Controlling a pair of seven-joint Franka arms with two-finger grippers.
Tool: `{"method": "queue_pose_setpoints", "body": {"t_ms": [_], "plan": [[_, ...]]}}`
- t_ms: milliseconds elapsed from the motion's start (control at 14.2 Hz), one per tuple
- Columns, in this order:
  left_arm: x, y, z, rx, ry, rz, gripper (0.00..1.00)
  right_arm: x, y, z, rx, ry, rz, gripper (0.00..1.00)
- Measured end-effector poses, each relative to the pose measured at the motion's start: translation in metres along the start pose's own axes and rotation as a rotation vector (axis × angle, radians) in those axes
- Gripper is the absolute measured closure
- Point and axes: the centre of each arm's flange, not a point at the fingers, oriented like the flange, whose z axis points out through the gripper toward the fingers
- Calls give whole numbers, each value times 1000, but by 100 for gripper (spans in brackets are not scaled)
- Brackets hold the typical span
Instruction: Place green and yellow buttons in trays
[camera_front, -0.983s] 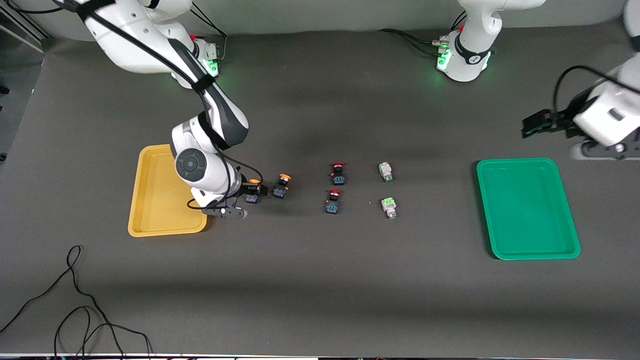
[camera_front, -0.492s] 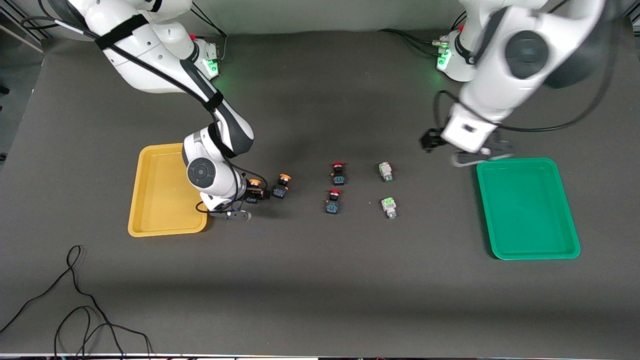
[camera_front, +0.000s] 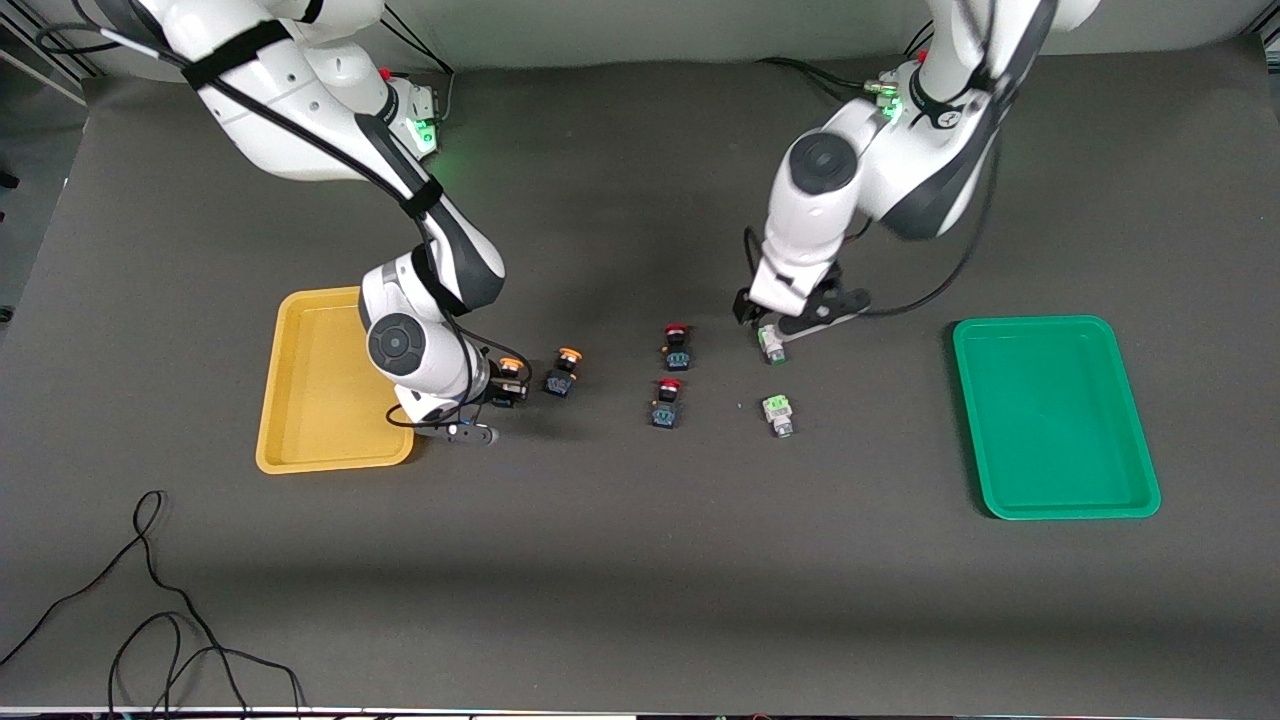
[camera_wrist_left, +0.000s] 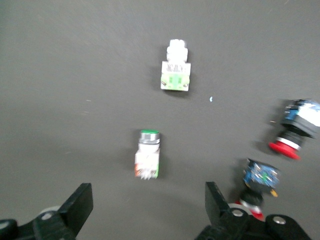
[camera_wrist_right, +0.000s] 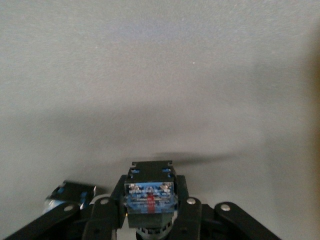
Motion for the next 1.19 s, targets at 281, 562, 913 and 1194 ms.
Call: {"method": "queue_pose_setpoints", "body": {"t_ms": [281, 562, 913, 1194], "plan": [[15, -6, 72, 13, -25, -30, 0, -7, 6, -113, -63, -65, -2, 59], [21, -10, 91, 22, -30, -31, 5, 3, 57, -198, -75, -58, -104, 59], [14, -5, 92, 21, -35, -16, 61, 50, 197, -218, -73, -70, -304, 59], [32, 1, 72, 28, -22, -33, 70, 58, 243, -175, -74, -50, -350, 59]]}}
